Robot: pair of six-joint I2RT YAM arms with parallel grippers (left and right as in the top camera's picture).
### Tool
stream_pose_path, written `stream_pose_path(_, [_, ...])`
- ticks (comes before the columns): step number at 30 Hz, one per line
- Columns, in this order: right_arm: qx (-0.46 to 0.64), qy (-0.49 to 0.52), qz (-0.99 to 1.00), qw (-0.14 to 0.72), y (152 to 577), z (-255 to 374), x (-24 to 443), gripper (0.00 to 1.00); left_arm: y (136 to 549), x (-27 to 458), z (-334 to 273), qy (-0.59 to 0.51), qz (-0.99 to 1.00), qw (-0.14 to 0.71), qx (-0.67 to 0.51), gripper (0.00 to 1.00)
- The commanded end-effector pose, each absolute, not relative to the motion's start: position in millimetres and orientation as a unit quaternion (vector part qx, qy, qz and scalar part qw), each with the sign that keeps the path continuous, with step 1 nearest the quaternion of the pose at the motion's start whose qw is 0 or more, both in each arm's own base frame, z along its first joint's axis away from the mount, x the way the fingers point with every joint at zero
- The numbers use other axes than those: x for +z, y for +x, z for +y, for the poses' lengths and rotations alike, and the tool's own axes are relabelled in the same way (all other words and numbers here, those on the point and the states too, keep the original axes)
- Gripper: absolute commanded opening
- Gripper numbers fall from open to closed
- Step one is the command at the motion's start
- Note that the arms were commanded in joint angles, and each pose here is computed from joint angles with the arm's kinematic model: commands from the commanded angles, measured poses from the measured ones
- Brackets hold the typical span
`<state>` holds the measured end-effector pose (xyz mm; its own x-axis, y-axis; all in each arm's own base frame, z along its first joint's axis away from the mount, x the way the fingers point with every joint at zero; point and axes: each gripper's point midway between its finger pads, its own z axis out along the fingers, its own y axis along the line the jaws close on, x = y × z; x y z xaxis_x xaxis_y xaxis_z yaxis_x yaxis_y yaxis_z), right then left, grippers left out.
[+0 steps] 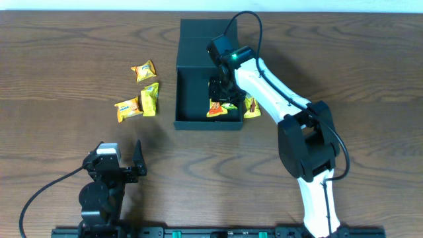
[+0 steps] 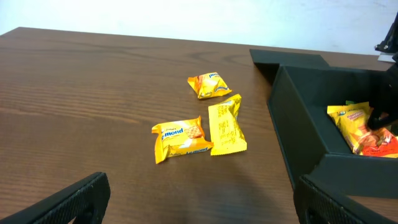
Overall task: Pack container
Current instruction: 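Withdraw the right gripper and move it to the yellow Apollo packet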
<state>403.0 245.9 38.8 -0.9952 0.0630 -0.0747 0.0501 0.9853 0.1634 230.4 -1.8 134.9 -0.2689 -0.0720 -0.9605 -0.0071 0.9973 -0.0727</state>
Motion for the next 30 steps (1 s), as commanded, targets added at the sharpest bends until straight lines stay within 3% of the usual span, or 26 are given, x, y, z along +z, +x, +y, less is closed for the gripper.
stream_pose_path(1, [0.075, 0.036, 0.996, 0.041, 405, 241, 35, 0.39, 228, 121, 1, -0.031, 0.808, 0.587, -0.023, 0.96])
stream_pose_path(3, [0.076, 0.036, 0.996, 0.043, 406, 241, 35, 0.37, 228, 121, 1, -0.031, 0.808, 0.587, -0.023, 0.95])
stream_pose_path(6, [0.079, 0.036, 0.995, 0.046, 408, 242, 36, 0.24, 228, 121, 1, -0.031, 0.808, 0.587, -0.023, 0.95])
stream_pose_path(8, [0.080, 0.040, 0.995, 0.048, 409, 243, 36, 0.24, 228, 121, 1, -0.031, 0.808, 0.587, -0.023, 0.96])
stream_pose_path(12, [0.081, 0.039, 0.995, 0.050, 410, 243, 36, 0.45, 228, 121, 1, -0.031, 0.808, 0.587, -0.023, 0.96])
stream_pose_path(17, [0.101, 0.037, 0.993, 0.043, 407, 247, 48, 0.43, 228, 121, 1, -0.031, 0.808, 0.587, -0.023, 0.96])
stream_pose_path(25, [0.151, -0.001, 0.978, 0.146, 421, 247, 151, 0.44, 228, 121, 1, -0.031, 0.809, 0.587, -0.023, 0.96])
stream_pose_path(30, [0.083, 0.010, 0.963, 0.256, 425, 191, 226, 0.54, 228, 121, 1, -0.031, 0.808, 0.587, -0.023, 0.95])
